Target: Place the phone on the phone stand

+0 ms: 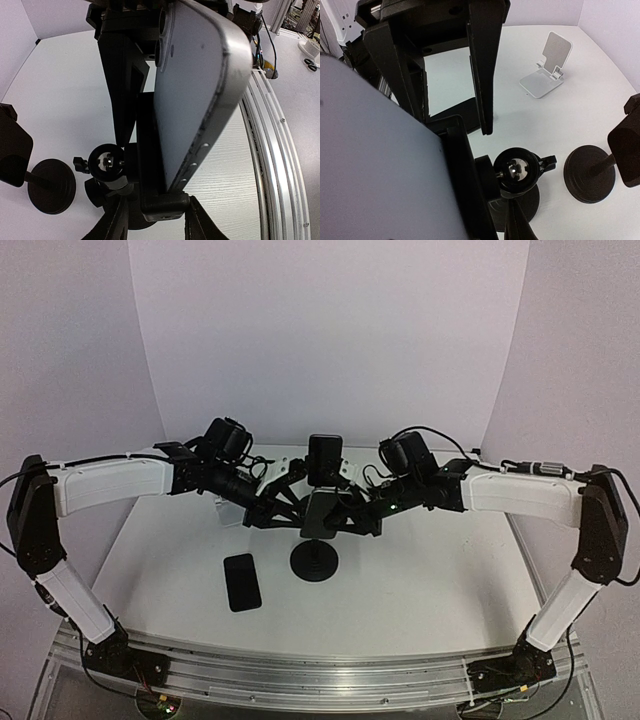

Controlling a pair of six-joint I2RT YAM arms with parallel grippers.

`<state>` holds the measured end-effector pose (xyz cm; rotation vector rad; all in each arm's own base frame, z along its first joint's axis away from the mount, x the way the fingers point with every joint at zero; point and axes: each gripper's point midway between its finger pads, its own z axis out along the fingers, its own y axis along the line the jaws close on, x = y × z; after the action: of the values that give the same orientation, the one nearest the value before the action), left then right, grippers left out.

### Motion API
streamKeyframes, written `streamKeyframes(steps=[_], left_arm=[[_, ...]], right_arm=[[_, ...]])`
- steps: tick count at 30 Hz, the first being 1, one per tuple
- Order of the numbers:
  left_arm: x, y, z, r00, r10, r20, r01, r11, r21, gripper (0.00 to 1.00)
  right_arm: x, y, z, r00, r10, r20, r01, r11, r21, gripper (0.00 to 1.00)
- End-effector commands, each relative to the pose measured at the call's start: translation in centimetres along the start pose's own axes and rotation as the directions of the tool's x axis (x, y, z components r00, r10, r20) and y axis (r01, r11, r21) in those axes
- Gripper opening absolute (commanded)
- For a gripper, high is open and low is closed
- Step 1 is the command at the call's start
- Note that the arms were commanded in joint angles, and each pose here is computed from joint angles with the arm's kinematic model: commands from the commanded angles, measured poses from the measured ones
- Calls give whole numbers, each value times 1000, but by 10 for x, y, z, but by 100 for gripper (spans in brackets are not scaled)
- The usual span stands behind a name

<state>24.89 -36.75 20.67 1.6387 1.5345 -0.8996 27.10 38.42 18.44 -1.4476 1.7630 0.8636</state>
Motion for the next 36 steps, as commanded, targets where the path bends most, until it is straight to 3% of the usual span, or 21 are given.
streamKeyframes(steps=[1, 13, 18, 30, 36], left_arm=[[-22, 13, -16, 997, 71, 31, -69, 996, -59, 38], [-25, 13, -19, 996, 80, 42, -77, 995, -66, 38], [-26, 14, -22, 995, 89, 39, -85, 993, -79, 38], [-27, 14, -39, 997, 61, 43, -56, 992, -110, 42], [-25, 13, -43, 998, 50, 42, -45, 993, -114, 43]], right_arm=[[4, -11, -25, 1000, 12, -21, -10, 996, 88, 17], [27, -50, -65, 990, 129, -61, -112, 968, 224, 15], [54, -88, -92, 970, 231, -74, -196, 927, 320, 15], [96, -148, -162, 933, 359, -2, -317, 826, 467, 15], [108, -157, -176, 920, 392, 0, -343, 804, 485, 17]])
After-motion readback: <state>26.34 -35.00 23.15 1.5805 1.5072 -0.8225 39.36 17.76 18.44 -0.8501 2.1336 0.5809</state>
